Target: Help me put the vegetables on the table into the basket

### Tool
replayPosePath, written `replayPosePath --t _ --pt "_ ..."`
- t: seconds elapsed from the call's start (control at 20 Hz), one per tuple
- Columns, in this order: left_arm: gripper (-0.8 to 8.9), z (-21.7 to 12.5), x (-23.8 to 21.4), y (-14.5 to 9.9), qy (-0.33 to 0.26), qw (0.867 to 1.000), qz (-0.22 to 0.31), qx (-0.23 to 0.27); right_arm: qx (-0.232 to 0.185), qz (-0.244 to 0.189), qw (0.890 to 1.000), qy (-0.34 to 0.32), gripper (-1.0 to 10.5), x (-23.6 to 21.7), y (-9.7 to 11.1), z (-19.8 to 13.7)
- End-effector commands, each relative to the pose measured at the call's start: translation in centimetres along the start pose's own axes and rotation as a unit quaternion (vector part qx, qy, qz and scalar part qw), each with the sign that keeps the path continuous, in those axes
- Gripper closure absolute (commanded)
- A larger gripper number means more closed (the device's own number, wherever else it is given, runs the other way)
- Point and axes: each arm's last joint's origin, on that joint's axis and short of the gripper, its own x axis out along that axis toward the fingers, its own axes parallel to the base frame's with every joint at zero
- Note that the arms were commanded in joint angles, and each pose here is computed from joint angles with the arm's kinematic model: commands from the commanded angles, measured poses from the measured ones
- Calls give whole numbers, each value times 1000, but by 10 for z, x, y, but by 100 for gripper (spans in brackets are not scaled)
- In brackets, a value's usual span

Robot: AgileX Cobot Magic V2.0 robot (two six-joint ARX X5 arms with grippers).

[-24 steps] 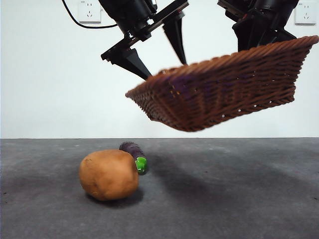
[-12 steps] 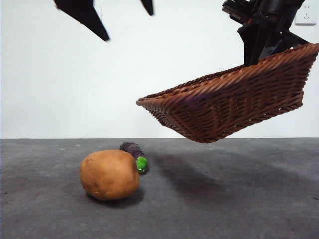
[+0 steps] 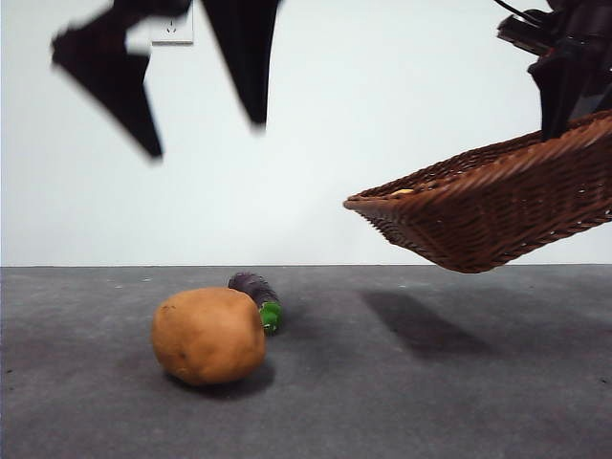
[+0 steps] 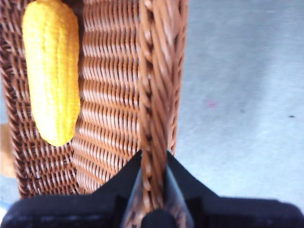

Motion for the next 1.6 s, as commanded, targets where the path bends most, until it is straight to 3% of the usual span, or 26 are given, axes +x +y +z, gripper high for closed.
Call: replayPosePath --t 0.05,0.25,0.5,0.9,1.2,1.25,1.45,1.6 --pt "311 -12 32 6 14 997 3 -80 -9 4 1000 -10 964 -6 -2 -1" --pt "311 -23 65 16 9 980 -7 -201 -13 4 1000 -14 964 -6 -3 0" --pt "310 -23 80 17 13 959 -3 -284 -21 6 1000 -17 964 -6 -2 0" --pt "311 -23 108 19 59 950 17 -305 -26 18 999 -17 964 -6 -1 0" --pt "316 -20 118 27 63 942 18 -329 -26 19 999 -16 964 -6 -1 0" --pt "342 -18 118 27 59 942 15 -330 -26 19 999 -16 964 -6 -1 0" --pt "671 -17 118 31 55 940 15 -337 -27 19 999 -15 964 -6 -1 0" --pt "694 -14 118 30 45 941 4 -334 -27 19 999 -15 964 -6 -1 0"
